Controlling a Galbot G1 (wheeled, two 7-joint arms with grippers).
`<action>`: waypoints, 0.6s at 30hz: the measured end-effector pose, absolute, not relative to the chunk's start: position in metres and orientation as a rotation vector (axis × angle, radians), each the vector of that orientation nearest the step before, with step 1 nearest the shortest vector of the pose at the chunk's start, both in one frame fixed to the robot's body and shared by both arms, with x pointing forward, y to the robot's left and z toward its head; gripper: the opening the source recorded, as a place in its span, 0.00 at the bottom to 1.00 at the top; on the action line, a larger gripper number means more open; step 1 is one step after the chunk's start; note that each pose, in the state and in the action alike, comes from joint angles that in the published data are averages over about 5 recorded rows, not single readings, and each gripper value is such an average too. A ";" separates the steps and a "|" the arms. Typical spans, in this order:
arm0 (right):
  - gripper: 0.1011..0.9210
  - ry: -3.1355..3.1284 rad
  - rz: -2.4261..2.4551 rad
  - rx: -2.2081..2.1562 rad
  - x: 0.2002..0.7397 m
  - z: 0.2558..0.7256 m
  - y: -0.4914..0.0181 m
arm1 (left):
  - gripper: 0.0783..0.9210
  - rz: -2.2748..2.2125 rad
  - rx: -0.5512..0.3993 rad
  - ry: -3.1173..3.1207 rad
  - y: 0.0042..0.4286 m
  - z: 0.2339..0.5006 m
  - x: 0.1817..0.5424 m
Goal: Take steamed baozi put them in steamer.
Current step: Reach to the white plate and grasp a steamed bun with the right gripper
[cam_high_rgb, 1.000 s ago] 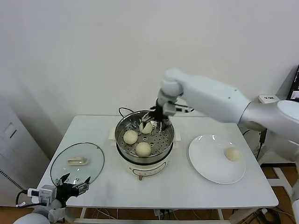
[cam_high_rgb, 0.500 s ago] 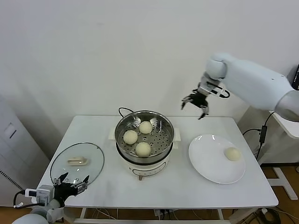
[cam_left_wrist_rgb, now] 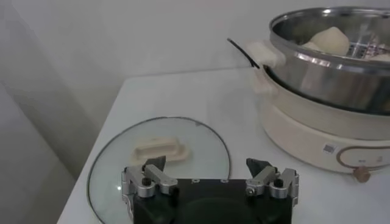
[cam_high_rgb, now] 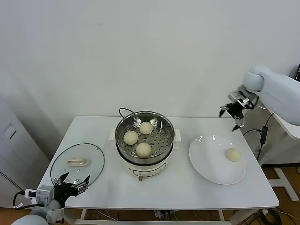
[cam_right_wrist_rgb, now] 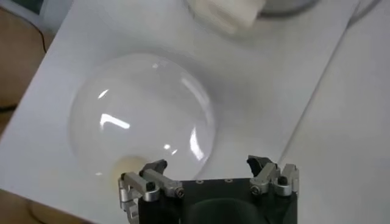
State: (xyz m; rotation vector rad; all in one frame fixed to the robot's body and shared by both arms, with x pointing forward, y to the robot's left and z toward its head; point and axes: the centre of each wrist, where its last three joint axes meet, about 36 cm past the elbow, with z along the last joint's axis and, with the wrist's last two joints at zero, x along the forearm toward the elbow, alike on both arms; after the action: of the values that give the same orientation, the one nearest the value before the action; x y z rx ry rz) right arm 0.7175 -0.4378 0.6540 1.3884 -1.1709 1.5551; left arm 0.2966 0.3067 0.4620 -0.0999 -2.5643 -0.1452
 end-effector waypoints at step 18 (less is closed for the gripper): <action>0.88 -1.227 1.395 1.307 0.699 0.552 -0.489 | 0.88 -0.150 -0.112 -2.560 0.304 0.463 0.297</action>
State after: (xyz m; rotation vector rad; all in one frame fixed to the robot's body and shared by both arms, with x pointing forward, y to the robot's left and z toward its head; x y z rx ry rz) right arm 0.6986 -0.4889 0.5523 1.3072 -1.2271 1.3947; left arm 0.2966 0.3036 0.4634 -0.1118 -2.5602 -0.1499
